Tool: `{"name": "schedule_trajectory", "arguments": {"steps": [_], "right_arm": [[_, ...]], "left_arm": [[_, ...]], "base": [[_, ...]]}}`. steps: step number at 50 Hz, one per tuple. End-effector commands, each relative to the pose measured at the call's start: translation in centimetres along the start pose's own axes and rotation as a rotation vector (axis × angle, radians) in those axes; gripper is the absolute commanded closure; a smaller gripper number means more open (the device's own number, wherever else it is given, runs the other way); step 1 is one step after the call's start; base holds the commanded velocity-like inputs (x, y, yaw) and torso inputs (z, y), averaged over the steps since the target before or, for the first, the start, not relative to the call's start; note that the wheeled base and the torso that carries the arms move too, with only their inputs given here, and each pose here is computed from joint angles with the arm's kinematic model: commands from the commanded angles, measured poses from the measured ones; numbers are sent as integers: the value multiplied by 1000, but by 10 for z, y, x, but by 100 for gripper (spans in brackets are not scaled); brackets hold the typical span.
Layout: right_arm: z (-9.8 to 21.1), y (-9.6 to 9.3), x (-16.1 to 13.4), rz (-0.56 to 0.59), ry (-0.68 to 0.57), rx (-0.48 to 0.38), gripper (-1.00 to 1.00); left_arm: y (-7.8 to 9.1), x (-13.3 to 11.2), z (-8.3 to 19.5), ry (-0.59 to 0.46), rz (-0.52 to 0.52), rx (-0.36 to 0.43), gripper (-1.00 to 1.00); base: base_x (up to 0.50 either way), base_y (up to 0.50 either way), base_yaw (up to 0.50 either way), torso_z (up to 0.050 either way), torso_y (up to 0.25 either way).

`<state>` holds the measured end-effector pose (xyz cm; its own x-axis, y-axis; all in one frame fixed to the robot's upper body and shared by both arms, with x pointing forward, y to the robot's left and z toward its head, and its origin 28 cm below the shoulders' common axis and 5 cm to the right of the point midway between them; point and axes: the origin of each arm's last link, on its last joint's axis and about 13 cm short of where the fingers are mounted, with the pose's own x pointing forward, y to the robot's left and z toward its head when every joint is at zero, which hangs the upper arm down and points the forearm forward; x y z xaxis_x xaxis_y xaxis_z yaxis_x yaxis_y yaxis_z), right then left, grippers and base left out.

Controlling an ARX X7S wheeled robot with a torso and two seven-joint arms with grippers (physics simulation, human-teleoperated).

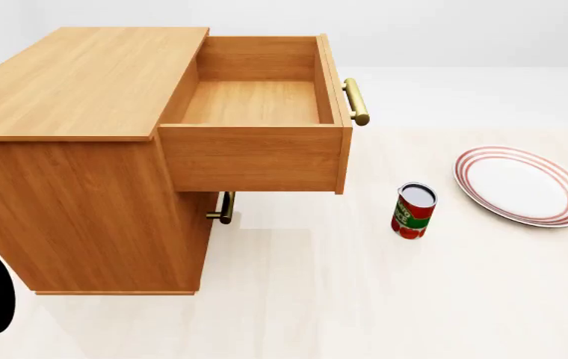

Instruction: Put the bowl in the top drawer of the cabinet.

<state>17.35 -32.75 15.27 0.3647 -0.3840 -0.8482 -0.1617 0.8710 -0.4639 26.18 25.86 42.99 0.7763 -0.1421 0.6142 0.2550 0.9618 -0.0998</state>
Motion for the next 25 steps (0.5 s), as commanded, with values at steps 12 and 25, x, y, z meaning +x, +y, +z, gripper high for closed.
{"name": "schedule_trajectory", "arguments": {"steps": [12, 25], "right_arm": [[-8, -25, -34, -156, -13, -11, 100], [4, -49, -99, -177, -98, -102, 100]], "left_arm": [[-1, -1, 4, -10, -2, 1, -100], [0, -1, 4, -18, -3, -5, -100]], "base": [[0, 0, 0, 0, 0], [0, 0, 0, 0, 0]]}}
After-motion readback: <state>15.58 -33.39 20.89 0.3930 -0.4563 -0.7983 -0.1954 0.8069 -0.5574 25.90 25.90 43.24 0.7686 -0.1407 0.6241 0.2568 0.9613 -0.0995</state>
